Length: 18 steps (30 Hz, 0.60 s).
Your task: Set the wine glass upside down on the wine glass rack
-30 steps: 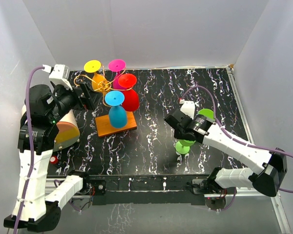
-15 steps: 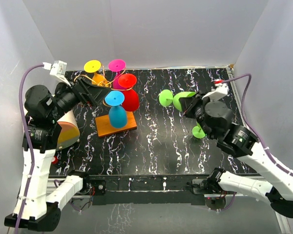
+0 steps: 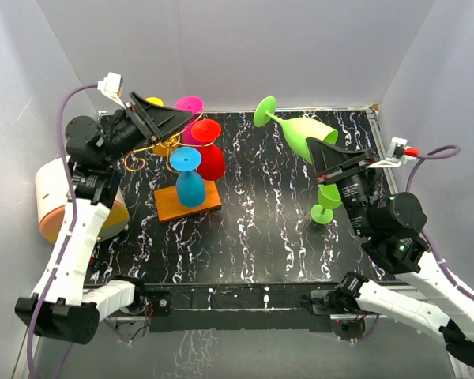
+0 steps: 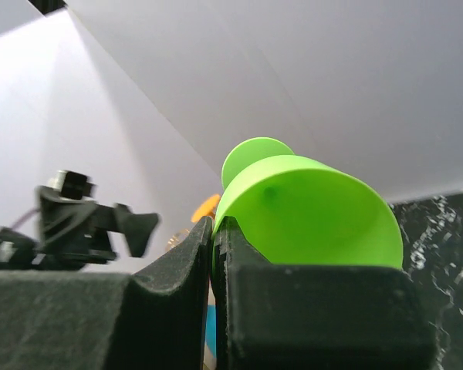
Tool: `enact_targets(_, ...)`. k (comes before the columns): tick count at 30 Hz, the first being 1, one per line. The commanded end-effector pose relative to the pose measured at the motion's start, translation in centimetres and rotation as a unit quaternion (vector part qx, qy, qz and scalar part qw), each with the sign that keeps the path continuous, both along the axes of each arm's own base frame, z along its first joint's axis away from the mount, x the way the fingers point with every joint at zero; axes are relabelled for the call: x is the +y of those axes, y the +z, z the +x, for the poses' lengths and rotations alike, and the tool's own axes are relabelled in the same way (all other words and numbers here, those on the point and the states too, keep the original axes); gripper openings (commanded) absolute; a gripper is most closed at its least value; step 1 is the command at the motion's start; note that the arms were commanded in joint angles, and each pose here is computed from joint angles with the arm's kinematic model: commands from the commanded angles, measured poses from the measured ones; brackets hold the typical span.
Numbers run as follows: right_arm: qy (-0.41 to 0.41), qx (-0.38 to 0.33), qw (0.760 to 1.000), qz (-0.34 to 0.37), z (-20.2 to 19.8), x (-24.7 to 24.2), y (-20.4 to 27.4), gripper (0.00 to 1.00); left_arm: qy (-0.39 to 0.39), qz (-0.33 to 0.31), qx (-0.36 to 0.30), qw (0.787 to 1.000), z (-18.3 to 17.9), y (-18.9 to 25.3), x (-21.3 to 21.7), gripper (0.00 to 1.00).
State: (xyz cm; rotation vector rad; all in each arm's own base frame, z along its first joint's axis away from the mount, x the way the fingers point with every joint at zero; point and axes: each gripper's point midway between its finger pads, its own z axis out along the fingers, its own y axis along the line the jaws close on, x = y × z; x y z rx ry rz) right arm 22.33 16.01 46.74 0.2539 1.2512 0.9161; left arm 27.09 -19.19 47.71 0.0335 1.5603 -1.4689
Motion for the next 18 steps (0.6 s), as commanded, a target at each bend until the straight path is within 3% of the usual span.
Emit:
enact_targets(1, 0.023, -0.090, 0.993, 0.078, -2.3, -1.2, 5.5, 0.00, -0.064, -0.081, -0.012, 0.995, -1.1, 3.3, -2.0, 0.86)
enact_targets(12, 0.053, -0.122, 0.983, 0.127, -4.0, -1.8, 6.7, 0.00, -0.093, -0.091, -0.045, 0.990, -3.1, 3.3, -7.9, 0.87)
enact_targets(18, 0.063, -0.117, 0.981, 0.143, -4.2, -1.8, 6.0, 0.00, -0.061, -0.079, -0.073, 0.992, -4.1, 2.5, -9.7, 0.85)
